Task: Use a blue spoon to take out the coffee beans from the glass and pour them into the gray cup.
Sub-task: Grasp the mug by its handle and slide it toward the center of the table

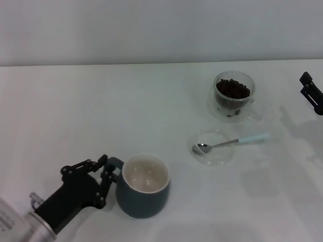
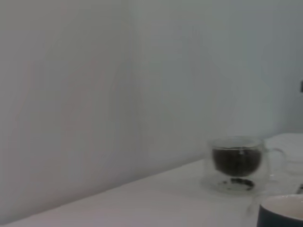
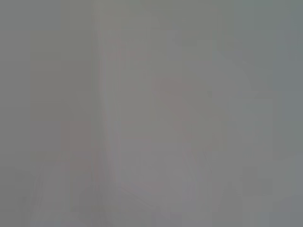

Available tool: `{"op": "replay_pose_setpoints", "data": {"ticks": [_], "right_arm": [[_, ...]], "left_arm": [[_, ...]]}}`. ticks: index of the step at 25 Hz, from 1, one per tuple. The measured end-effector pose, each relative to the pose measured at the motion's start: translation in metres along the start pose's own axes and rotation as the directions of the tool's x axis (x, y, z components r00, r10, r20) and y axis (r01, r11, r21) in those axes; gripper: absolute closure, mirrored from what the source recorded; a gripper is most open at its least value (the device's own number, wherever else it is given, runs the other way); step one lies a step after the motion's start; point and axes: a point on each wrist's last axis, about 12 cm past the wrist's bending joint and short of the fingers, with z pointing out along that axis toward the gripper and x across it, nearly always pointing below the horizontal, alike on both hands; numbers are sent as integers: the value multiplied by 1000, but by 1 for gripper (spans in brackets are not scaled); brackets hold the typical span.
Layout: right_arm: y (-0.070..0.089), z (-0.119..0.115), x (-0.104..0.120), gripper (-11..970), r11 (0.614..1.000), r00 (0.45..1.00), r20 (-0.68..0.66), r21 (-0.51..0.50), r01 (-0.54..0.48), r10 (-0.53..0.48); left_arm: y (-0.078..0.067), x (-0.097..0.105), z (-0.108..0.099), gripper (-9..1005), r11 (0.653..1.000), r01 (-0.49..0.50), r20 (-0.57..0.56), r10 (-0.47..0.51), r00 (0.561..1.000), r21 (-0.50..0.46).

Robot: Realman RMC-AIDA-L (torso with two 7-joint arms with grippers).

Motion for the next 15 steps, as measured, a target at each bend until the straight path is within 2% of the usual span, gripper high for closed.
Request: {"op": "replay_pose_setpoints", "data": {"ticks": [2,4,5,7,15], "right_arm": [[0,1,-1,139,1000,1000,4,-3,0,0],[0,1,-1,140,1000,1000,5,-4,1,-1],[0,1,-1,141,1000,1000,5,-4,1,-1],[0,1,-1,142,1000,1000,6,-4,1,0],[0,0,-1,147,1000,1000,9,1,-1,1]], "left_arm": [[-7,-1,6,830,998,-59,0,59,998,16],[-7,-1,6,831,998,-59,0,59,998,16],[-11,-2,9,832,994,-107,-1,107,994,22],[-12,-2,10,837,992,-125,-2,125,992,24],[-10,-3,11,856,992,-122,0,122,992,13]]}}
